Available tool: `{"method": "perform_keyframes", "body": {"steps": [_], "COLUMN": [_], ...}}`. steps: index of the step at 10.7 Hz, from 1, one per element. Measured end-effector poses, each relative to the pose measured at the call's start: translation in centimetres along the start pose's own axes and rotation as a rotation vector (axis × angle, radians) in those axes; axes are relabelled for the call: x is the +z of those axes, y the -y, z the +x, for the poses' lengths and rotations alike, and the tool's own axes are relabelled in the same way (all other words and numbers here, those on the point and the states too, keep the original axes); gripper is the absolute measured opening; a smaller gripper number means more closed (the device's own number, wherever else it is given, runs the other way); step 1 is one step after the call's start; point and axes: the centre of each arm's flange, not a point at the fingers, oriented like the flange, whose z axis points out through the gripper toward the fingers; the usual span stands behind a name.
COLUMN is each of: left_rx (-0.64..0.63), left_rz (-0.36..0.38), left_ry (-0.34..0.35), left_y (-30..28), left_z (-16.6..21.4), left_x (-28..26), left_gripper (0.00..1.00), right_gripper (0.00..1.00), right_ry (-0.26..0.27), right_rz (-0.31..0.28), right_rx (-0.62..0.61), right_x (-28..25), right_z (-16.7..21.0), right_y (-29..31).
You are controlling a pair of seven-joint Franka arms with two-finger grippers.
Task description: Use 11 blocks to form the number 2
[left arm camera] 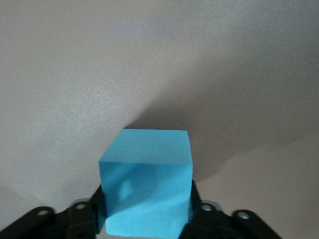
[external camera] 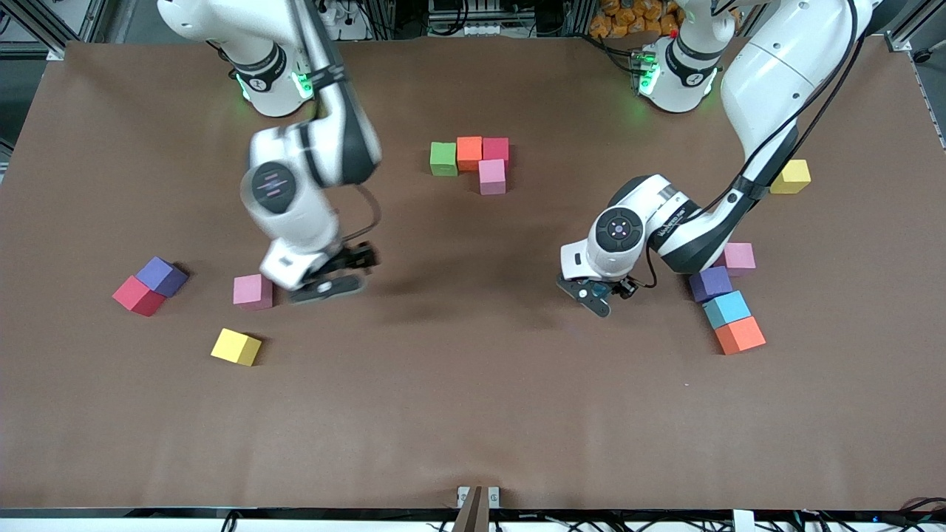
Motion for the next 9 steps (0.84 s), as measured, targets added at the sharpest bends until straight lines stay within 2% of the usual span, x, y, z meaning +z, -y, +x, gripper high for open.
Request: {"method": "perform_keyframes", "body": {"steps": [2, 5, 7, 9], "left_rx": [-0.035, -0.197, -0.346, -0.481], "left_rz": [-0.006, -0.105, -0.181, -0.255], "left_ry": [-0.013, -0.055, -0.058, -0.036], "left_y": [-0.3, -1.9, -5.9, -10.9], "left_z": [0.3, 1.9, 2.7, 3.3], "left_x": [-0.4, -3.6, -6.2, -8.3], "left_gripper": [0.58, 0.55, 0.55, 0.55], "right_gripper": [1.00, 1.00, 1.00, 1.00], "right_ry": [0.033, 0.050, 0.068, 0.086], "right_rz": [0.009, 0.019, 0.033, 0.075], "right_rx": [0.011, 0.005, 0.039, 0.090], "right_x": [0.3, 1.0, 2.3, 4.7], "right_z": [0.2, -0.7, -1.3, -1.5], "right_y": [-7.9, -17.1, -19.0, -19.6]}}
